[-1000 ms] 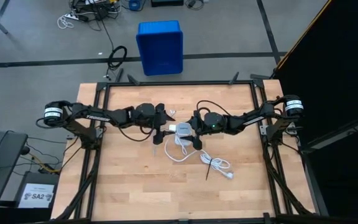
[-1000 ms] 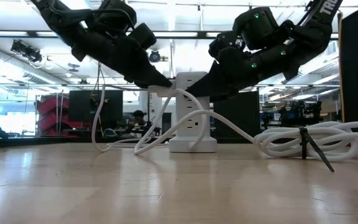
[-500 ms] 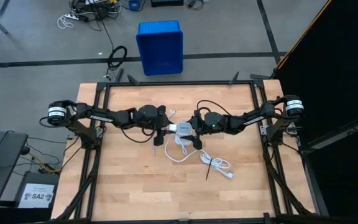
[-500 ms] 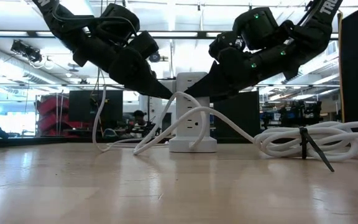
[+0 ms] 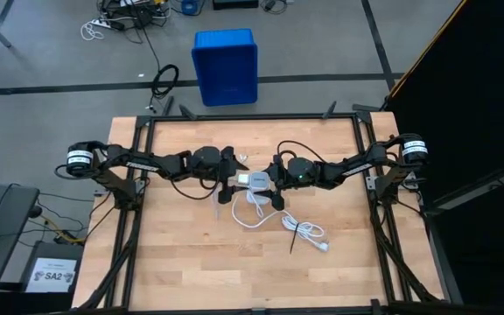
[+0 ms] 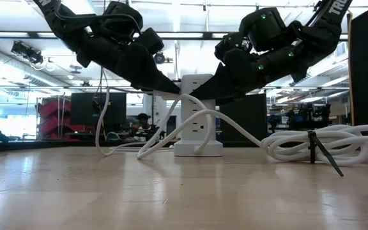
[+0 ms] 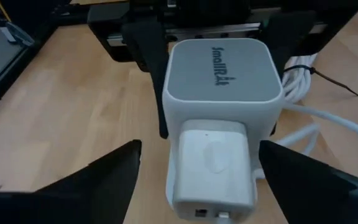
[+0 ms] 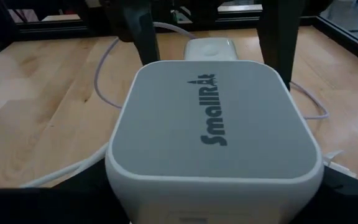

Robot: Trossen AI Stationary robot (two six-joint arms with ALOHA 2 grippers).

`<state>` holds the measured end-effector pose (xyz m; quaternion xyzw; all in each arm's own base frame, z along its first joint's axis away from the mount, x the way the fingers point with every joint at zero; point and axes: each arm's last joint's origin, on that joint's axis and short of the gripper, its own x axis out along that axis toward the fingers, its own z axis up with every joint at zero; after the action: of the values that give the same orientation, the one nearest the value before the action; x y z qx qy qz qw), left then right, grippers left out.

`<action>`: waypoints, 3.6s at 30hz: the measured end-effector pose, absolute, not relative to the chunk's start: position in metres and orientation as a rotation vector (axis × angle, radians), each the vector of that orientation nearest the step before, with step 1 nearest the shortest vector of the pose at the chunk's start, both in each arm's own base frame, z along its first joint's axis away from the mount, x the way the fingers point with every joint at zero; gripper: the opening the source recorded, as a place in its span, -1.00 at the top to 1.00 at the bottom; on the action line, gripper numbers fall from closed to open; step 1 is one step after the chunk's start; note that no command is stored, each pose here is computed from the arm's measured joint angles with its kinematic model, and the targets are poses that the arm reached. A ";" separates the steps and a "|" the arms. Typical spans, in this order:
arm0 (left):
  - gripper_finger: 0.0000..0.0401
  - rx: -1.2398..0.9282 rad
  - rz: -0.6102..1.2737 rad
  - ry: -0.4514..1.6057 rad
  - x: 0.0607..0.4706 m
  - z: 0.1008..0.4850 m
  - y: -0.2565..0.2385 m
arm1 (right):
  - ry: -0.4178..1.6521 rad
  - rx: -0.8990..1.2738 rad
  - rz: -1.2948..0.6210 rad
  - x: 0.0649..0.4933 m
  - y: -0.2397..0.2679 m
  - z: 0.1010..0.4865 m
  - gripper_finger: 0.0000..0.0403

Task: Insert USB
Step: Remove the white charger adapter from the white outlet extension, then remove the white charger cable from the white charger adapter

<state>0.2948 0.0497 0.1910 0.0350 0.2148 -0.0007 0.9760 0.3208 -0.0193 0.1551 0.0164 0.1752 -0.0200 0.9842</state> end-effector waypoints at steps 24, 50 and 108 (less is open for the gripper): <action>0.39 0.050 0.026 0.650 0.276 0.183 0.048 | 0.363 0.036 -0.069 0.320 -0.020 0.154 -0.31; 0.39 0.107 -0.018 0.448 0.260 0.230 0.036 | 0.318 0.073 -0.063 0.317 -0.019 0.169 -0.71; 0.30 1.095 0.496 0.486 0.279 0.231 -0.052 | 0.127 0.245 -0.043 0.387 -0.017 0.227 0.46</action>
<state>0.2788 -0.0518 0.2306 0.5100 0.2262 0.2311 0.7971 0.3874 -0.0169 0.2269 0.1221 0.0631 -0.0213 0.9903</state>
